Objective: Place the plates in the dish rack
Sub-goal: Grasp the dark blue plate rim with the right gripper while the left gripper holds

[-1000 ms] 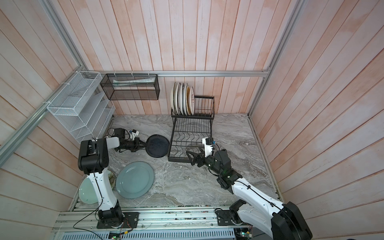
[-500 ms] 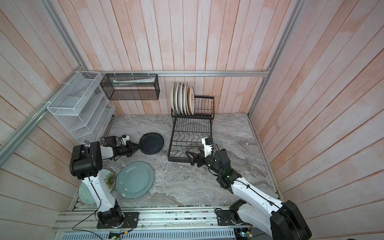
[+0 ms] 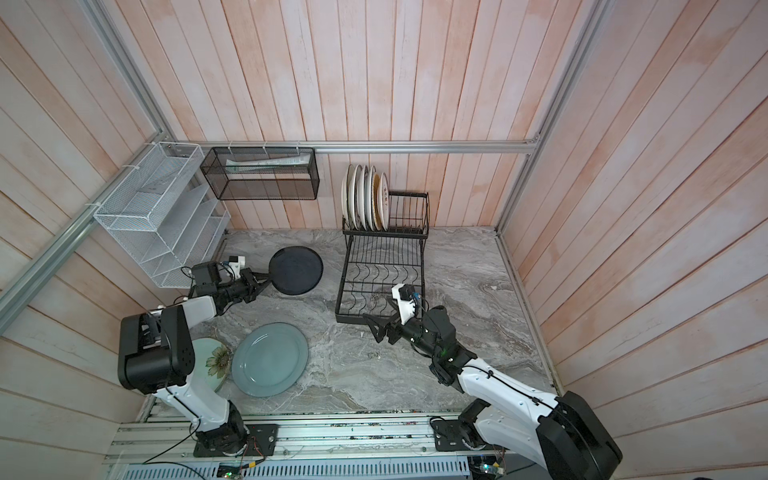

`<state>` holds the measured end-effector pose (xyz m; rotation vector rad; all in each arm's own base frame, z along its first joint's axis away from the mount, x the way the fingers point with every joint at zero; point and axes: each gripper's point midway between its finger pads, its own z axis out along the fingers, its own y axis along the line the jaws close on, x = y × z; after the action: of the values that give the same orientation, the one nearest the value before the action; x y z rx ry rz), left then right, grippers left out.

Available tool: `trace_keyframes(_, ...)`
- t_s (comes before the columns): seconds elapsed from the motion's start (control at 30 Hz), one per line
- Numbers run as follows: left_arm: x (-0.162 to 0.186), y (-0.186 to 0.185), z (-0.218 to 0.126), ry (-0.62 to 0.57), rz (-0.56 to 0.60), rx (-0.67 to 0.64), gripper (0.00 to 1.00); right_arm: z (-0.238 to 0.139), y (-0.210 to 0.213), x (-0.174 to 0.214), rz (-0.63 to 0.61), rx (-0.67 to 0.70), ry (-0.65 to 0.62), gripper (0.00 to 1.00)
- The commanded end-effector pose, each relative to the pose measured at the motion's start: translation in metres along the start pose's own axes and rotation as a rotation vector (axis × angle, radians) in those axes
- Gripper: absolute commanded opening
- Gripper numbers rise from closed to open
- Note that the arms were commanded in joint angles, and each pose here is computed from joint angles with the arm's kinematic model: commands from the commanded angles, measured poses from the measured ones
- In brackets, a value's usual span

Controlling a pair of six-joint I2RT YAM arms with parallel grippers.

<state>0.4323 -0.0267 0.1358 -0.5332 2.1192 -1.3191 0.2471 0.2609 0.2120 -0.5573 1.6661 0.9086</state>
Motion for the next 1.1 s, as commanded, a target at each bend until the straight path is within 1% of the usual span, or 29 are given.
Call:
trace_keyframes(0.0, 0.000, -0.025, -0.016, -0.019, 0.028, 0.005, 0.00, 0.003, 0.025, -0.014, -0.231, -0.036, -0.087, 0.98)
trace_keyframes(0.13, 0.008, -0.036, -0.023, -0.018, 0.048, -0.020, 0.00, 0.018, 0.047, -0.008, -0.465, -0.034, -0.058, 0.98)
trace_keyframes(0.3, 0.023, -0.051, -0.019, 0.016, 0.095, -0.022, 0.00, 0.045, 0.051, 0.003, -0.709, 0.012, -0.003, 0.98)
trace_keyframes(0.43, 0.034, -0.060, -0.016, 0.044, 0.116, -0.021, 0.00, 0.067, 0.047, 0.021, -0.997, 0.064, 0.050, 0.98)
trace_keyframes(0.53, 0.040, -0.063, -0.014, 0.058, 0.128, -0.029, 0.00, 0.085, 0.038, 0.037, -1.180, 0.116, 0.112, 0.98)
trace_keyframes(0.6, 0.042, -0.064, -0.012, 0.066, 0.134, -0.033, 0.00, 0.098, 0.031, 0.042, -1.264, 0.172, 0.137, 0.98)
trace_keyframes(0.73, 0.047, -0.066, -0.010, 0.080, 0.140, -0.033, 0.00, 0.120, 0.030, 0.044, -1.378, 0.245, 0.138, 0.97)
trace_keyframes(0.9, 0.053, -0.066, -0.006, 0.098, 0.144, -0.037, 0.00, 0.143, 0.024, 0.046, -1.463, 0.317, 0.150, 0.96)
trace_keyframes(1.07, 0.057, -0.067, -0.005, 0.108, 0.152, -0.034, 0.00, 0.161, 0.022, 0.049, -1.514, 0.339, 0.159, 0.94)
